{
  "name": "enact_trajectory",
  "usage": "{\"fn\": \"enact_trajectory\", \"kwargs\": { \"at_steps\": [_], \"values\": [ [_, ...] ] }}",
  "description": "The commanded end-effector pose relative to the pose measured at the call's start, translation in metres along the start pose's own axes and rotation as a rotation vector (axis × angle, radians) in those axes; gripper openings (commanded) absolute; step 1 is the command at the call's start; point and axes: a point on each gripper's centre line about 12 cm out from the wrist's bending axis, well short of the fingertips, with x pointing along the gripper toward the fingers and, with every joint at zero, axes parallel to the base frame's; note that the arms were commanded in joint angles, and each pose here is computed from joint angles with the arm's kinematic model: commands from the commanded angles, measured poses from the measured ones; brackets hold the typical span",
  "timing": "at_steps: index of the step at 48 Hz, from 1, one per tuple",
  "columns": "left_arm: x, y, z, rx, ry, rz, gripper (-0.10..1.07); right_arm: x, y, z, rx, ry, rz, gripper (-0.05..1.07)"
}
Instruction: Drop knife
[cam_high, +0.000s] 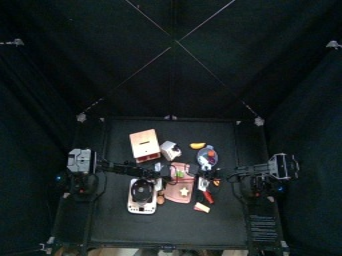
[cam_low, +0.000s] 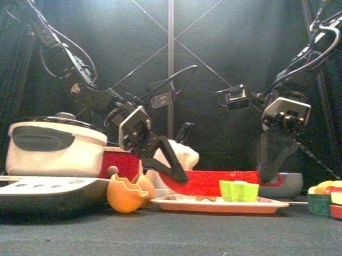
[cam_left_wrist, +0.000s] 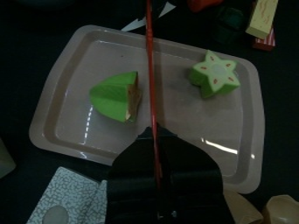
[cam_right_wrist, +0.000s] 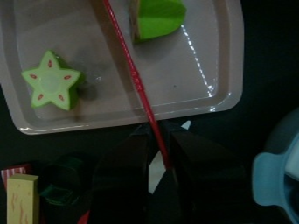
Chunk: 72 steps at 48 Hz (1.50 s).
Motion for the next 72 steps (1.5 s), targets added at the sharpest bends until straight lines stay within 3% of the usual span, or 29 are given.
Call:
{"fn": "enact_trajectory", "kwargs": {
  "at_steps": [1, 10, 18, 35, 46, 62, 72],
  "values": [
    [-0.004, -0.003, 0.015, 0.004, -0.042, -0.006, 0.26, -0.009, 0.001, 0.012, 0.009, -0.048, 0.01, 0.56],
    [-0.01, -0.008, 0.031, 0.013, -0.085, -0.015, 0.27, -0.015, 0.004, 0.017, 0.006, -0.063, 0.015, 0.56],
    [-0.013, -0.01, 0.034, 0.014, -0.094, -0.019, 0.31, -0.023, 0.009, 0.018, -0.005, -0.083, 0.028, 0.56],
    [-0.02, -0.012, 0.042, 0.012, -0.118, -0.02, 0.64, -0.034, 0.013, 0.013, -0.003, -0.076, 0.039, 0.56],
    [-0.031, -0.008, 0.054, 0.009, -0.162, -0.012, 0.7, -0.045, 0.022, 0.007, 0.016, -0.072, 0.071, 0.56],
    [-0.059, 0.0, 0.076, 0.004, -0.264, -0.001, 0.69, -0.064, 0.044, -0.015, 0.185, -0.038, 0.181, 0.56],
    [-0.075, -0.005, 0.075, 0.0, -0.323, -0.023, 0.69, -0.074, 0.058, -0.034, 0.306, -0.007, 0.239, 0.56]
  ]
}}
